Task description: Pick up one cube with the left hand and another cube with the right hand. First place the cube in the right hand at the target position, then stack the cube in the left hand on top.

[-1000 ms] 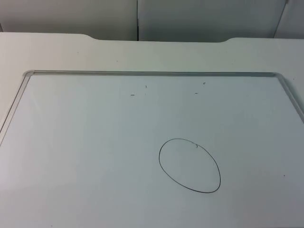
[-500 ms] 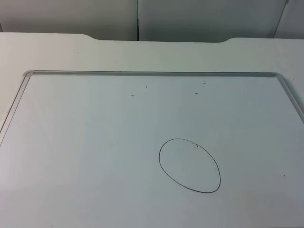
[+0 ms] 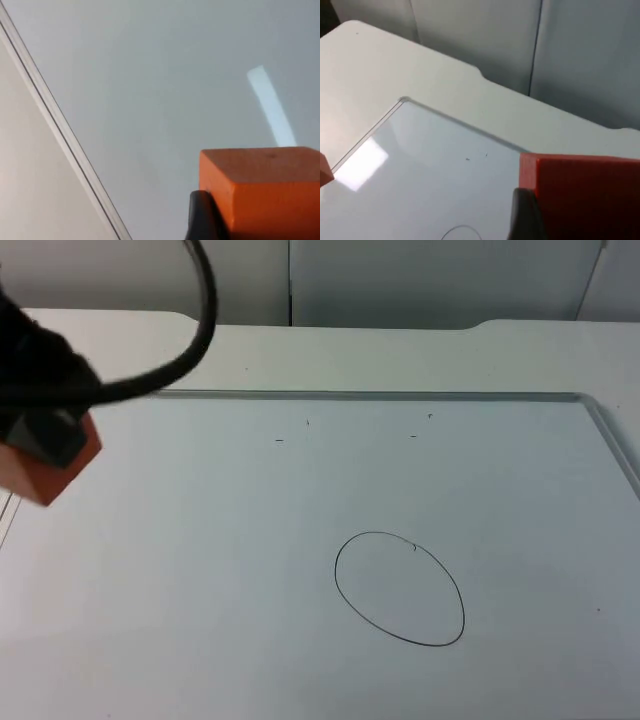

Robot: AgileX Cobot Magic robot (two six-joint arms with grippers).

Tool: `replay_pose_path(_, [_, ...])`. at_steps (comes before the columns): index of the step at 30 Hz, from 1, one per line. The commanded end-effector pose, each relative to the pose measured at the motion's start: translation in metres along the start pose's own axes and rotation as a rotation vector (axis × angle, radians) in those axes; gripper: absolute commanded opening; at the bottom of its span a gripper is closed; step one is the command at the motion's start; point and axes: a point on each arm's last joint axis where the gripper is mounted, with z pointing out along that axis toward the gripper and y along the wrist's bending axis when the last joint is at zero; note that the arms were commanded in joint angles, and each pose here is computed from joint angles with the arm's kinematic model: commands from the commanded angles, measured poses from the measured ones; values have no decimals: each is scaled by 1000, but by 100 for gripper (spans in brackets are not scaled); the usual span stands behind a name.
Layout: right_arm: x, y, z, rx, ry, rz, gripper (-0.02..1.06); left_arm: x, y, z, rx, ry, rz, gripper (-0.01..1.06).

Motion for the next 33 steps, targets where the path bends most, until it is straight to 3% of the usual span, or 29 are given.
replay_pose_path(1, [0, 3, 10, -39, 30, -12, 0, 7, -2, -7, 7, -45, 1, 19])
replay_pose_path(11, [6, 4, 92, -113, 258, -1, 0, 26, -1, -36, 2, -111, 5, 19])
replay_pose_path(14, [13, 23, 135, -159, 361, -49, 0, 25, -1, -36, 0, -108, 25, 19])
replay_pose_path(20, [23, 51, 185, -109, 425, -116, 0, 25, -1, -36, 0, -108, 33, 19])
replay_pose_path(23, [34, 62, 210, -138, 486, -128, 0, 29, -1, -32, -3, -94, 35, 19])
replay_pose_path(30, [53, 68, 253, -122, 548, -126, 0, 33, -1, -28, -2, -79, 36, 19])
replay_pose_path(33, [81, 69, 274, -108, 565, -100, 0, 32, -1, -28, -2, -83, 36, 19])
